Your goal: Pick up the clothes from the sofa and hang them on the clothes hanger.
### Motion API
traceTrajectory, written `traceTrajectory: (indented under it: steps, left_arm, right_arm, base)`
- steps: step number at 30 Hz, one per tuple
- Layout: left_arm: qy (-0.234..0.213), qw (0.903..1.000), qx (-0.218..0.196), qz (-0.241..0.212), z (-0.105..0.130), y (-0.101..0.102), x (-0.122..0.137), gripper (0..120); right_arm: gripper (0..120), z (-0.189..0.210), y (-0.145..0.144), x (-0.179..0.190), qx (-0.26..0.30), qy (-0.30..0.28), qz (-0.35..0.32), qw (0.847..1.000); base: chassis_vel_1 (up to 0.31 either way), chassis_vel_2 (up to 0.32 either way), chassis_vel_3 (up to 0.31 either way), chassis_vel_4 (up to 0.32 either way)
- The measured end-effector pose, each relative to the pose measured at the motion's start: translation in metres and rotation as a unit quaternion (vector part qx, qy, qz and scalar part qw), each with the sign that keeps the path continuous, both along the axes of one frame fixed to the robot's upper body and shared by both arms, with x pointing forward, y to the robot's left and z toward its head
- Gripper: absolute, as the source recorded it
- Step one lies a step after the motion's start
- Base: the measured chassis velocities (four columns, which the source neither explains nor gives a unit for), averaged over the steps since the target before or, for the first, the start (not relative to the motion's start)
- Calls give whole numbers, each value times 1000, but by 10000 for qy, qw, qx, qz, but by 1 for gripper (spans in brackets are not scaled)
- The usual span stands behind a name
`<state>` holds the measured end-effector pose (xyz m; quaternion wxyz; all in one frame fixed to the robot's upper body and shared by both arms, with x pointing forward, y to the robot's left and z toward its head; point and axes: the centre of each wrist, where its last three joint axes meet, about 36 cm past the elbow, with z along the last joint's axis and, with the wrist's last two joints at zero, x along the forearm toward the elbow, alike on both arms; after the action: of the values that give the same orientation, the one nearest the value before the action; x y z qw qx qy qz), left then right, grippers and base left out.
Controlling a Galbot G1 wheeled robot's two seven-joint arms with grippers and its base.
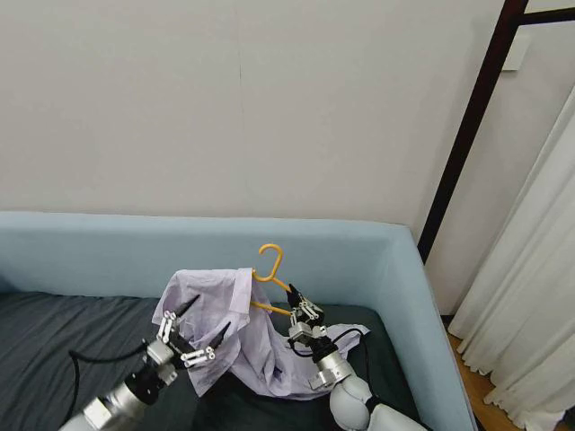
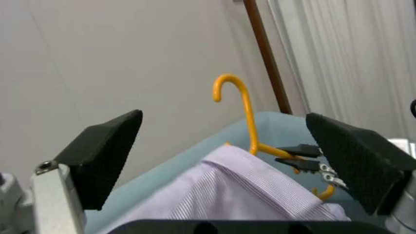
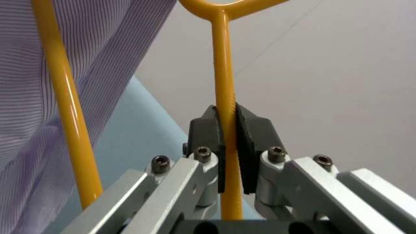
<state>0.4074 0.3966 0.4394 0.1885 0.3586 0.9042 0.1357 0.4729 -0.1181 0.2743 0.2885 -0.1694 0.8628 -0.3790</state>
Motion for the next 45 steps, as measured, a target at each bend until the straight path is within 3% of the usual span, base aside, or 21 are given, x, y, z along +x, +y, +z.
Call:
traceTrajectory:
  steps: [1, 5, 7, 9, 15, 19, 21, 23, 28, 41, 45]
  left_arm:
    - [0, 10000, 0, 0, 0, 0, 0, 100]
    - [434, 9960, 684, -374, 44, 50, 33, 100]
    - [568, 9939, 844, -436, 51, 62, 37, 100]
    - [971, 9863, 1153, -674, 65, 87, 46, 100]
    - [1579, 9740, 1285, -995, 83, 107, 56, 100]
    - [2294, 9486, 1597, -1488, 98, 120, 68, 100]
    - [2399, 9441, 1650, -1546, 100, 122, 70, 100]
    - [2740, 9293, 1812, -1687, 106, 126, 78, 100]
    - [2951, 9153, 2049, -1823, 105, 123, 93, 100]
    - [3065, 9014, 2459, -1817, 96, 115, 117, 97]
    - [3176, 8960, 2494, -1846, 96, 119, 119, 80]
  right_arm:
    - [5, 0, 0, 0, 0, 0, 0, 10000]
    - [5, -6, 10, -9, -19, 30, 160, 9999]
    - [5, -7, 14, -11, -17, 35, 207, 9998]
    - [5, -8, 21, -14, -30, -1, 316, 9995]
    - [5, -7, 30, -17, -77, -93, 495, 9987]
    - [5, -4, 35, -15, -132, -185, 607, 9979]
    - [5, -4, 37, -14, -137, -204, 629, 9977]
    - [5, -1, 43, -14, -144, -260, 704, 9971]
    - [5, 2, 51, -14, -200, -403, 849, 9954]
    - [5, 2, 51, -14, -221, -431, 829, 9954]
    - [5, 2, 52, -13, -212, -437, 819, 9955]
  base:
    - [0, 0, 0, 0]
    - [0, 0, 0, 0]
    - [0, 0, 0, 0]
    - [0, 0, 0, 0]
    - [0, 0, 0, 0]
    - [0, 0, 0, 0]
    - [0, 0, 0, 0]
    - [0, 0, 0, 0]
    - [0, 0, 0, 0]
    - [0, 0, 0, 0]
    - [0, 0, 0, 0]
